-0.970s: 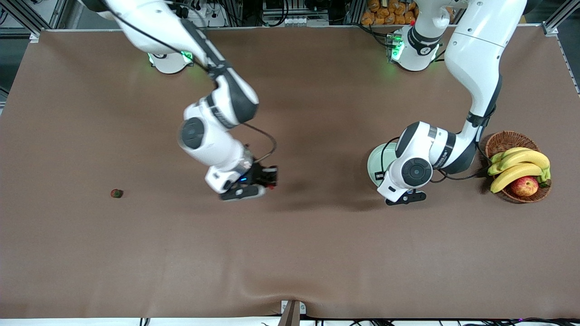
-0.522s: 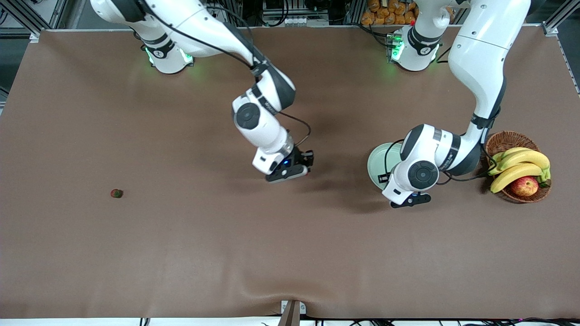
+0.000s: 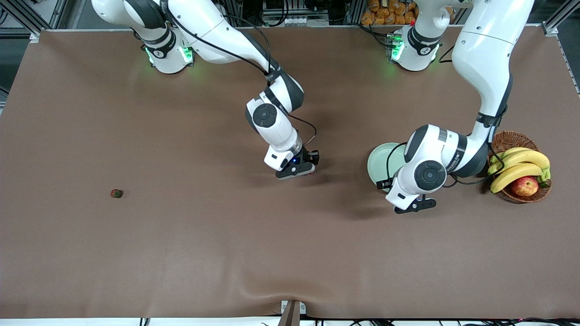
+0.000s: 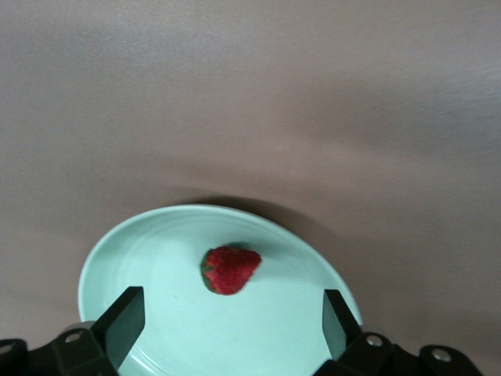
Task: Collect all strawberries into plate
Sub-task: 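Drop the strawberry on the plate with the left gripper while the right gripper releases, then grasp the second strawberry with the left gripper while the right gripper reaches the third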
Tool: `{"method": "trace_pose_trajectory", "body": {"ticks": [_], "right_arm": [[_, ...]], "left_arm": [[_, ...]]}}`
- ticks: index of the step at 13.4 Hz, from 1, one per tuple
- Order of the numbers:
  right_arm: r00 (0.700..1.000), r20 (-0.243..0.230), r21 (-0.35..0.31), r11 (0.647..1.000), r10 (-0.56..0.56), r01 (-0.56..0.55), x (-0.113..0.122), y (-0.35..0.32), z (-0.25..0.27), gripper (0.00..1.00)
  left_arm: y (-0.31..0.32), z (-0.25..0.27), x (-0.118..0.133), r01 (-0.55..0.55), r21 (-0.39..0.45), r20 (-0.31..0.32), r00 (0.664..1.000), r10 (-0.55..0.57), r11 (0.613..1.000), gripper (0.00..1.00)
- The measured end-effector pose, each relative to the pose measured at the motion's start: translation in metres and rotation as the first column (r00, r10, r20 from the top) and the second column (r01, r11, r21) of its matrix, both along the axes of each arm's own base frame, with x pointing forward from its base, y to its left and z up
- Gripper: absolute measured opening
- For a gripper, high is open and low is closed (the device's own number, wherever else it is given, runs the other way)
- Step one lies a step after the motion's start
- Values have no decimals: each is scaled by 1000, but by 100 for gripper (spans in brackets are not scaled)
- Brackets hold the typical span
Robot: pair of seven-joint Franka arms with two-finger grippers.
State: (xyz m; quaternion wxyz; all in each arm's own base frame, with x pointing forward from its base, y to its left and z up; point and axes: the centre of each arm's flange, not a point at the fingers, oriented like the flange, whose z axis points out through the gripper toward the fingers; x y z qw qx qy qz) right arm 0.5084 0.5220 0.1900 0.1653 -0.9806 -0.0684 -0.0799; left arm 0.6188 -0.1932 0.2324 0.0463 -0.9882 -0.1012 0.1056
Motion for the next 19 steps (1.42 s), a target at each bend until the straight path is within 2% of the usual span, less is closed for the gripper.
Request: {"method": "trace_pose_trajectory", "body": {"ticks": [3, 5, 7, 9, 11, 13, 15, 17, 19], "right_arm": [[1000, 28, 0, 1000, -7, 7, 10, -1, 7, 82], [997, 69, 2, 999, -33, 33, 31, -14, 28, 100], [994, 79, -36, 997, -71, 74, 60, -45, 54, 100], [990, 39, -121, 983, -136, 140, 96, -104, 90, 100], [974, -8, -218, 951, -224, 217, 130, -184, 126, 100], [957, -9, -291, 916, -291, 276, 153, -265, 141, 100], [951, -8, -364, 887, -310, 286, 164, -346, 133, 100], [953, -27, -427, 866, -301, 261, 163, -425, 122, 100], [946, -49, -458, 849, -320, 263, 159, -505, 109, 100]], "left_arm": [[-10, 13, 6, -108, -93, -20, 994, 106, 990, 100], [-19, 18, 7, -177, -116, -30, 984, 174, 977, 100], [-38, 23, 4, -253, -132, -47, 968, 249, 959, 100], [-69, 22, -4, -300, -126, -63, 954, 294, 946, 100], [-107, 13, -16, -341, -100, -74, 939, 335, 935, 100], [-140, 6, -25, -353, -90, -75, 935, 347, 931, 100], [-164, 5, -30, -339, -101, -65, 940, 334, 935, 100], [-189, 6, -40, -312, -121, -45, 950, 309, 942, 100], [-216, 5, -50, -313, -150, -11, 949, 315, 938, 100]]}}
